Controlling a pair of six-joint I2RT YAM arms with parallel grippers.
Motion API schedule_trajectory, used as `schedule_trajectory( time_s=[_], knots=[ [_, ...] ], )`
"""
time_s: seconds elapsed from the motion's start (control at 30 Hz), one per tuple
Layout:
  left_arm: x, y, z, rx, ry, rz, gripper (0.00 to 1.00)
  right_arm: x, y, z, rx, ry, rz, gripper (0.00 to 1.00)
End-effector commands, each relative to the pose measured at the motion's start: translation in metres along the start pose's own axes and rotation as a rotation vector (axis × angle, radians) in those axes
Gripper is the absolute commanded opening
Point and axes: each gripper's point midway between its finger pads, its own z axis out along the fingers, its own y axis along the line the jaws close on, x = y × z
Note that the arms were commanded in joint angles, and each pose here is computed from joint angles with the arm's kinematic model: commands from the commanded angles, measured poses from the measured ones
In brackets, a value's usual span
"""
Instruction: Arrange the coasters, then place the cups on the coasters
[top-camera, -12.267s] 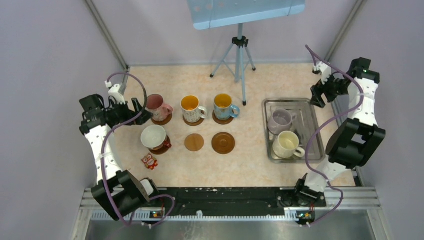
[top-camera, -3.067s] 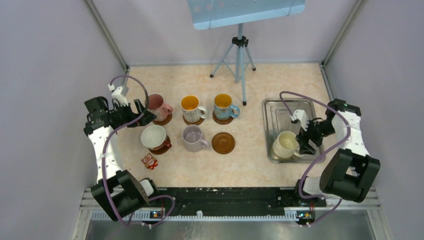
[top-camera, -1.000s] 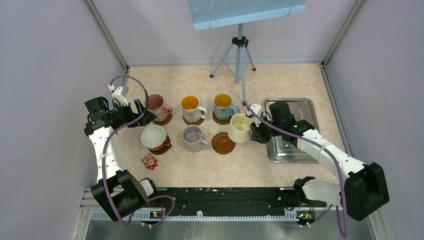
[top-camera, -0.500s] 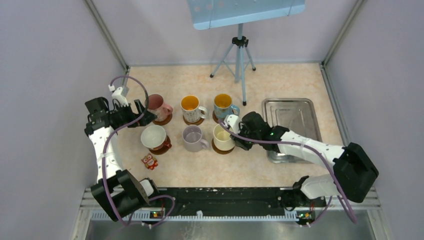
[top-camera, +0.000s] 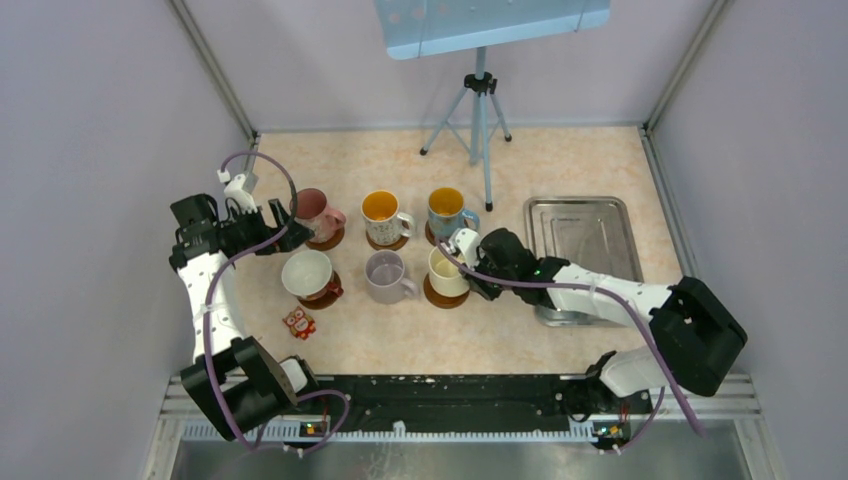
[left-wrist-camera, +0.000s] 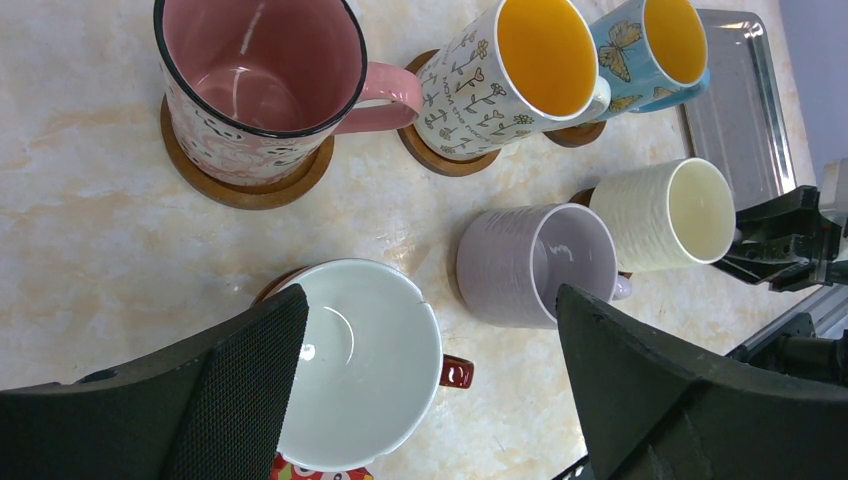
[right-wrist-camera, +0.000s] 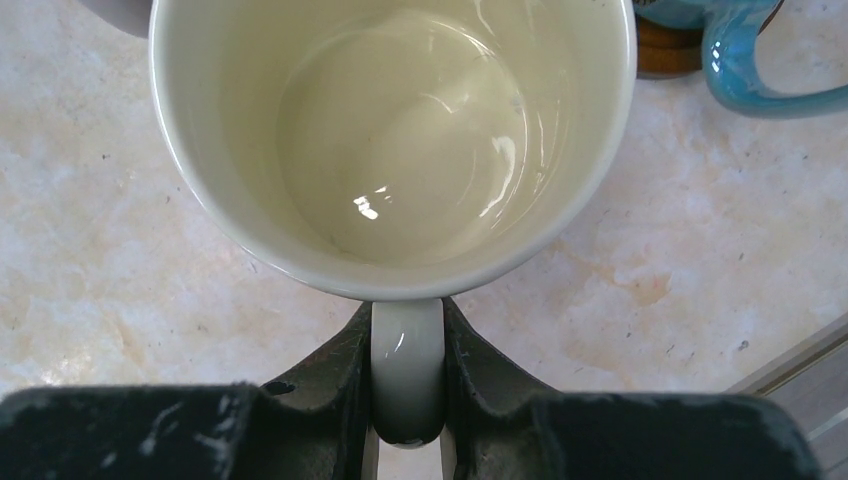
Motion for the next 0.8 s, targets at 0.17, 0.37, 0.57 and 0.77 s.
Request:
schedule_trajectory(
  time_s=[0.17, 0.37, 0.57, 0.77],
  knots=[
    [-0.007, -0.004, 0.000, 0.019, -0.024, 0.027, 0.99, -0.044, 0.001, 0.000, 0.063, -0.205, 0.056, 0.00],
    [-0.007, -0.004, 0.000, 0.020, -0.024, 0.025, 0.99, -0.046, 0.000, 0.003, 0.094, -0.214, 0.094, 0.00],
    [-0.007, -0.004, 0.000, 0.019, -0.024, 0.026, 0.99, -0.038, 0.010, 0.008, 0.065, -0.200, 0.102, 0.00],
    [-0.007, -0.003, 0.000, 0.019, -0.024, 0.028, 0.99, -0.032, 0.014, 0.010, 0.058, -0.184, 0.116, 0.00]
  ],
)
